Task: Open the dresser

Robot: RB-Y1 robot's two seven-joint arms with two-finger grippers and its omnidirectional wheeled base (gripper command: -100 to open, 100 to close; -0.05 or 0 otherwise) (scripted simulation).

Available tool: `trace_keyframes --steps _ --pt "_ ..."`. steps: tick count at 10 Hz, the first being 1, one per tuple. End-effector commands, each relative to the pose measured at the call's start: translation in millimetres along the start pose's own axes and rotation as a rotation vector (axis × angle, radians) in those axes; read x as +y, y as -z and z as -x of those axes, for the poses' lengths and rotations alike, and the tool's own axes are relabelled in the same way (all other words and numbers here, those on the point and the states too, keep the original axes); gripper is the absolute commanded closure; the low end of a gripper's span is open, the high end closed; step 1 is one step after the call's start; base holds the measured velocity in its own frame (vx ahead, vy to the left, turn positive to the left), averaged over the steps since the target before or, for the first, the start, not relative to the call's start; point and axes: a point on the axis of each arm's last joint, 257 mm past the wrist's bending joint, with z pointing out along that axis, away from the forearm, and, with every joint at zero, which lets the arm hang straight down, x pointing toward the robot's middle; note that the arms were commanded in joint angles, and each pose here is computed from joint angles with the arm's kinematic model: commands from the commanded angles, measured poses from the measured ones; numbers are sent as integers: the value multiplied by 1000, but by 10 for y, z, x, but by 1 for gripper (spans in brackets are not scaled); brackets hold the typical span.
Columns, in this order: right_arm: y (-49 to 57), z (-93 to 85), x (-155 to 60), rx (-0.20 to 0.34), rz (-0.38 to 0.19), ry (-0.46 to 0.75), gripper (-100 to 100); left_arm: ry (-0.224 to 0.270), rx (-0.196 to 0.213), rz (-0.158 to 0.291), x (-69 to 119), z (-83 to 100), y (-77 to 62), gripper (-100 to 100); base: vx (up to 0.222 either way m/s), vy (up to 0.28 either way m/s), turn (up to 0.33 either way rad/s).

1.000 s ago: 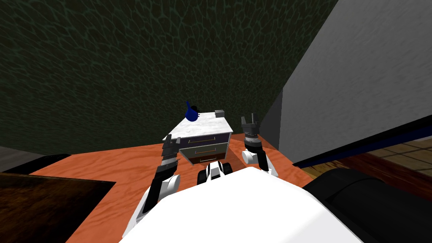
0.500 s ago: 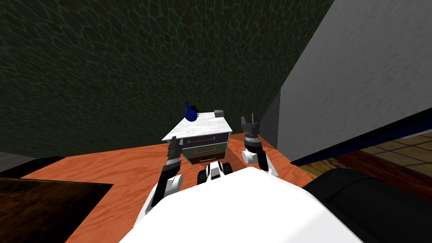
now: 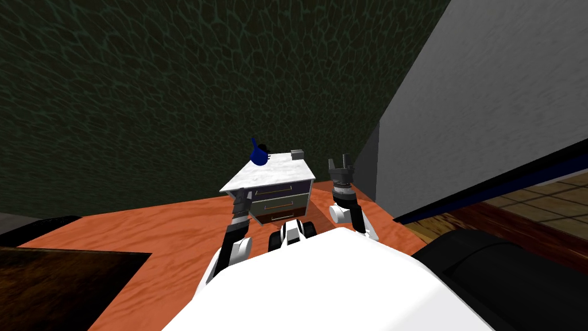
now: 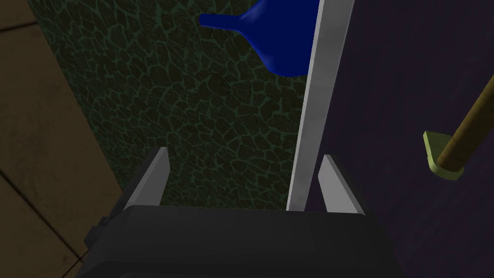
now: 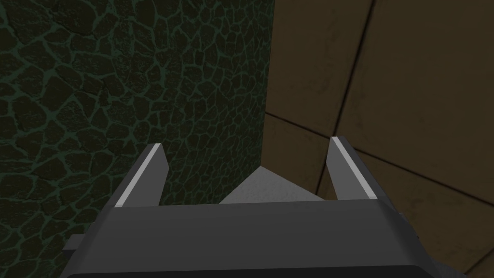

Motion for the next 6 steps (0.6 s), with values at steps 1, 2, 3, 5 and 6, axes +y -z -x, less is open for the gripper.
trace_keyframes --steps 1,2,3,5,6 --pt "0 0 0 0 0 0 0 -6 8 22 166 -15 27 -100 -6 2 -23" --pt "0 0 0 0 0 0 0 -12 16 39 288 -31 57 -100 -9 3 -37" --pt "0 0 0 0 0 0 0 -15 20 49 352 -40 74 -100 -12 4 -31" --pt "0 0 0 0 0 0 0 -20 28 68 489 -59 113 -100 -10 3 -27" --pt "0 0 0 0 0 0 0 -22 31 79 562 -70 136 -100 -7 4 -17"
